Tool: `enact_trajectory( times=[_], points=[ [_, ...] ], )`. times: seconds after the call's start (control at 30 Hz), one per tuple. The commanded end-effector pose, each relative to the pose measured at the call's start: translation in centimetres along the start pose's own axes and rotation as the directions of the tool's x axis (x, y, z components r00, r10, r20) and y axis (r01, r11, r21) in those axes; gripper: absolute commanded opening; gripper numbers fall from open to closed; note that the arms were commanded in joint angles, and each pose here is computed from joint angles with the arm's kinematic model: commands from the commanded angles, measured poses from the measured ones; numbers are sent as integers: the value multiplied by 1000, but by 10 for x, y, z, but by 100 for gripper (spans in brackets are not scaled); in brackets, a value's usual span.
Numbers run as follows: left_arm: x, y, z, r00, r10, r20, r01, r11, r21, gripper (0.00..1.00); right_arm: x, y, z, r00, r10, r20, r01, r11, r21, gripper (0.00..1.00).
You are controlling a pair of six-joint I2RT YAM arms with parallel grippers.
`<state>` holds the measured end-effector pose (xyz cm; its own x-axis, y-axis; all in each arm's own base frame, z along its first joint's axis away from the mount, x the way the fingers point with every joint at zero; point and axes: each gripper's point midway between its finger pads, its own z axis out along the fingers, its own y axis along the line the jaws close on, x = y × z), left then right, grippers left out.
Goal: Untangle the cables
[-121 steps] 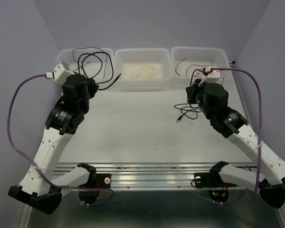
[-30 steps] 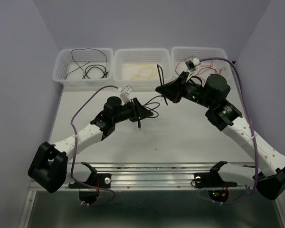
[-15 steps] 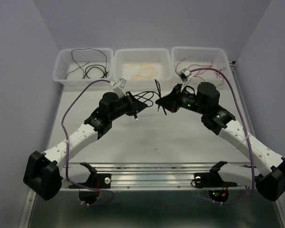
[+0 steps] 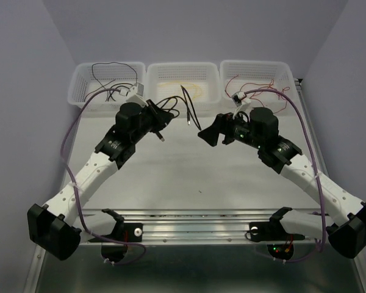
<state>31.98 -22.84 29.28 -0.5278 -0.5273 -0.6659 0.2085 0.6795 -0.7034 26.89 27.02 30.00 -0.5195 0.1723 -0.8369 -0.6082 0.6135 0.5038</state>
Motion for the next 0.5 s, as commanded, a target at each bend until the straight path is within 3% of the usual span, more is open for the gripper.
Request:
enact_trajectory(
  times=[0.0,0.23,0.47],
  points=[
    [-68,-1,-12,989,7,148,0,999,-44,0,-21,-15,-14,995,10,99,-24,990,140,100],
    [-165,59,-23,953,35,300,43,967,-251,0,-36,-34,-42,975,-10,221,-51,962,267,100],
    [-259,121,-10,903,77,423,91,928,-362,0,-29,-45,-49,974,-43,223,-29,951,309,100]
  ],
)
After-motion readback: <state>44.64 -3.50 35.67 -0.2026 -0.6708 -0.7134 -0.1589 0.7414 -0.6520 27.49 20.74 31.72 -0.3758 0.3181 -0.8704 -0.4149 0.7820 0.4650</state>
